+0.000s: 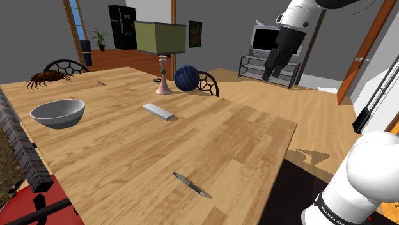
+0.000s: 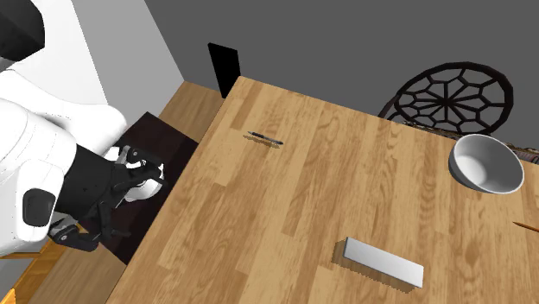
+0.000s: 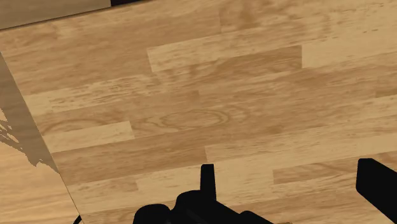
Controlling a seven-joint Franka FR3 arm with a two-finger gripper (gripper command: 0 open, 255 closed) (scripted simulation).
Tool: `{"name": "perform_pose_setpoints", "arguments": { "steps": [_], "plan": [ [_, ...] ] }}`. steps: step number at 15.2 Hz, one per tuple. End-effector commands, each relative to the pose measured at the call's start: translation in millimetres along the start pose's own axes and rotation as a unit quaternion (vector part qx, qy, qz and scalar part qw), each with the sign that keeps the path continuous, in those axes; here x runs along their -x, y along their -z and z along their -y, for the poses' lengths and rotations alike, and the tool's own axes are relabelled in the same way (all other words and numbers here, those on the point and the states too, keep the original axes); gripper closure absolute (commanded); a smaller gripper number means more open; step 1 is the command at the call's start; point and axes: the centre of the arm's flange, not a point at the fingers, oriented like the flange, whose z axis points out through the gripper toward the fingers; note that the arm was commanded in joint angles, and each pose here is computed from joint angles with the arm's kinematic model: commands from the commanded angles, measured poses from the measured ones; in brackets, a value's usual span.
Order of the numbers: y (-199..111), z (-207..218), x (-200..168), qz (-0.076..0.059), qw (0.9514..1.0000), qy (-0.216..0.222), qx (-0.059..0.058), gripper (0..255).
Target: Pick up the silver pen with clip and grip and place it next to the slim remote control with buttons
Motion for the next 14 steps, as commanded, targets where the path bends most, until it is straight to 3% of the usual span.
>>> {"name": "perform_pose_setpoints", "arguments": {
  "steps": [1, 14],
  "plan": [
    [0.0, 0.0, 0.0, 0.0, 1.0, 0.0, 0.0, 0],
    [-99.2, 146.3, -17.1, 0.034, 0.9989, 0.026, 0.019, 0]
  ]
}}
